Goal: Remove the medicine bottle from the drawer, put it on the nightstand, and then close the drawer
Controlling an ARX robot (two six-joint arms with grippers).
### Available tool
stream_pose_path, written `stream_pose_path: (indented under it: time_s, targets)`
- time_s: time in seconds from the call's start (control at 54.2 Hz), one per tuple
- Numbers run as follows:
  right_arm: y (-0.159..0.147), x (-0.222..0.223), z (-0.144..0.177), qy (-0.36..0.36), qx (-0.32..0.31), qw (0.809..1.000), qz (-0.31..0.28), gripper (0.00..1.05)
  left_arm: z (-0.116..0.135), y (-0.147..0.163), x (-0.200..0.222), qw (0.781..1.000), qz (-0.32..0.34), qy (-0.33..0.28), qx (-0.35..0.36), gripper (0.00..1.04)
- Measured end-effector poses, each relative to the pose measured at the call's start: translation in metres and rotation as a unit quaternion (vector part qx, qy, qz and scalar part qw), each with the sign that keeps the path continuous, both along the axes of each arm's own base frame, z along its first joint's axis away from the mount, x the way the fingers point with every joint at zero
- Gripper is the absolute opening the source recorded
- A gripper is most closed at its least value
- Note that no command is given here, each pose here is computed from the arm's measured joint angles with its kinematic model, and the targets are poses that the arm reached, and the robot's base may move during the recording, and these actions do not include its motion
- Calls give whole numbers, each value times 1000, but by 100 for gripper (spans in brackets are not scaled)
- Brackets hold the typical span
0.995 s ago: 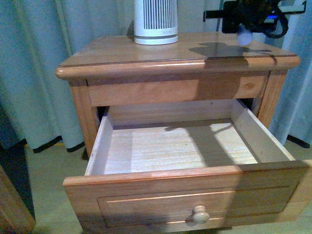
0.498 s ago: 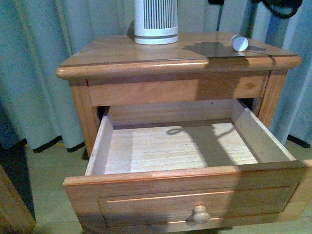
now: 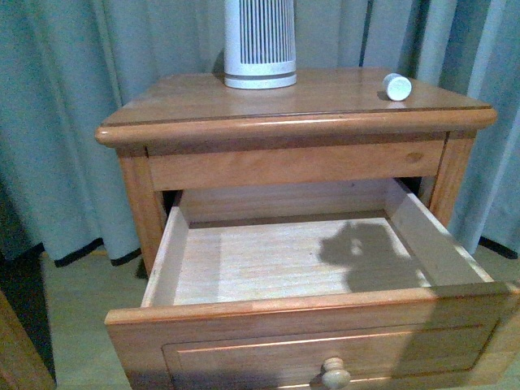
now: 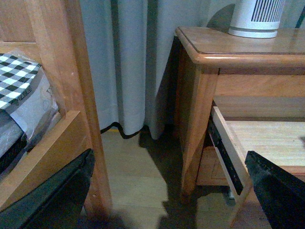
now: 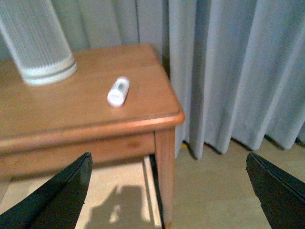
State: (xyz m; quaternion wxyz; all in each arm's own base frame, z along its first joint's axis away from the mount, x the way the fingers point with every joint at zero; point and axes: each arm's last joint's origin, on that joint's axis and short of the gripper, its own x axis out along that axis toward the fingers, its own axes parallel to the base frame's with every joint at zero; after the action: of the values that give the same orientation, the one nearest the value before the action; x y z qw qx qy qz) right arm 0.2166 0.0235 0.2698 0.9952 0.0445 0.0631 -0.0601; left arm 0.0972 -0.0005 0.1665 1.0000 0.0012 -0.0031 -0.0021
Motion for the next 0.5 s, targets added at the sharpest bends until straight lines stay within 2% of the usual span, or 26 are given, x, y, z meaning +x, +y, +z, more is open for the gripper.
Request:
stream_pose_path:
  time_s: [0.203, 0.295, 0.498]
  targets:
    - [1, -47, -81, 84, 16, 996, 22, 98, 0, 0, 0, 1000, 0, 0, 0, 98]
    - [10, -49, -107, 107, 27, 993, 44, 98, 0, 0, 0, 1000, 0, 0, 0, 98]
    - [25, -29, -142, 125, 53, 989, 67, 98, 0, 0, 0, 1000, 0, 0, 0, 98]
